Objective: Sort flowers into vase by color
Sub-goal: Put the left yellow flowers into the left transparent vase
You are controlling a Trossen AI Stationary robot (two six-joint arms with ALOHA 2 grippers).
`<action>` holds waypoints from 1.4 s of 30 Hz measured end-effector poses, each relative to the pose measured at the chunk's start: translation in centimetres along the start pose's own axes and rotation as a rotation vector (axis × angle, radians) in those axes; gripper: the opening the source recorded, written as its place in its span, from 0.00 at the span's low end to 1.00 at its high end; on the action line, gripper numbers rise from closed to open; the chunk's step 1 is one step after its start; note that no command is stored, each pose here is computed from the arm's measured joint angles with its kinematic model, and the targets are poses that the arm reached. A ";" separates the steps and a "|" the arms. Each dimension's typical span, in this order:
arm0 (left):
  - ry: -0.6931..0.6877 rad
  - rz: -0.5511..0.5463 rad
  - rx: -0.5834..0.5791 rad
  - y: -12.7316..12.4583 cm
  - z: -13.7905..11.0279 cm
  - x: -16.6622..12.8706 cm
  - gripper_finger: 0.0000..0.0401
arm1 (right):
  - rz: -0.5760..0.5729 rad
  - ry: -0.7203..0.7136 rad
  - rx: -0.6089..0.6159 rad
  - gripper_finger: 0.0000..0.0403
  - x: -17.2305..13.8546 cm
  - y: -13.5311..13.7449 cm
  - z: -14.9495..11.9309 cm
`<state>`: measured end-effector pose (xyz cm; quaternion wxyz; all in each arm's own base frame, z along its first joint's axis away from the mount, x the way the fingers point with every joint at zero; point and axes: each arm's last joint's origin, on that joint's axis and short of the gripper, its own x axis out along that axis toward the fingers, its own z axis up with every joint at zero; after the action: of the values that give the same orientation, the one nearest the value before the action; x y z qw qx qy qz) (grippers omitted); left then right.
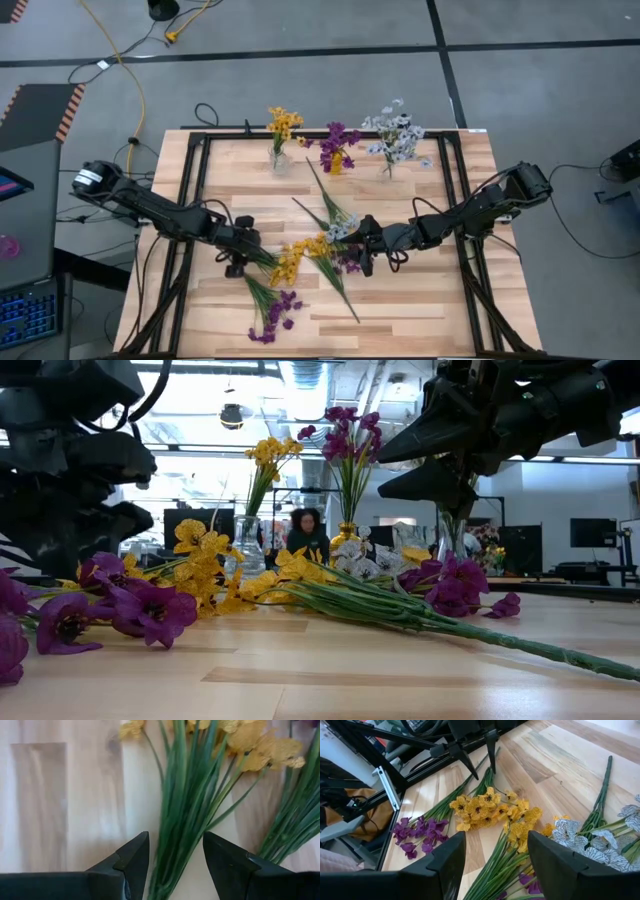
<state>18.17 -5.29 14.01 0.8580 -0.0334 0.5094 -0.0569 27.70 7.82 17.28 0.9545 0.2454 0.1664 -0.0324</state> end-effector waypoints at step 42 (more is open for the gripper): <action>0.025 0.012 -0.025 -0.4 2.5 0.5 0.01 | 0.003 -0.006 0.003 0.60 0.0 0.0 0.1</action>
<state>20.53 -5.77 14.83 0.8513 -0.0404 0.5211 -0.0455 27.73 7.80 17.36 0.9547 0.2468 0.1630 -0.0318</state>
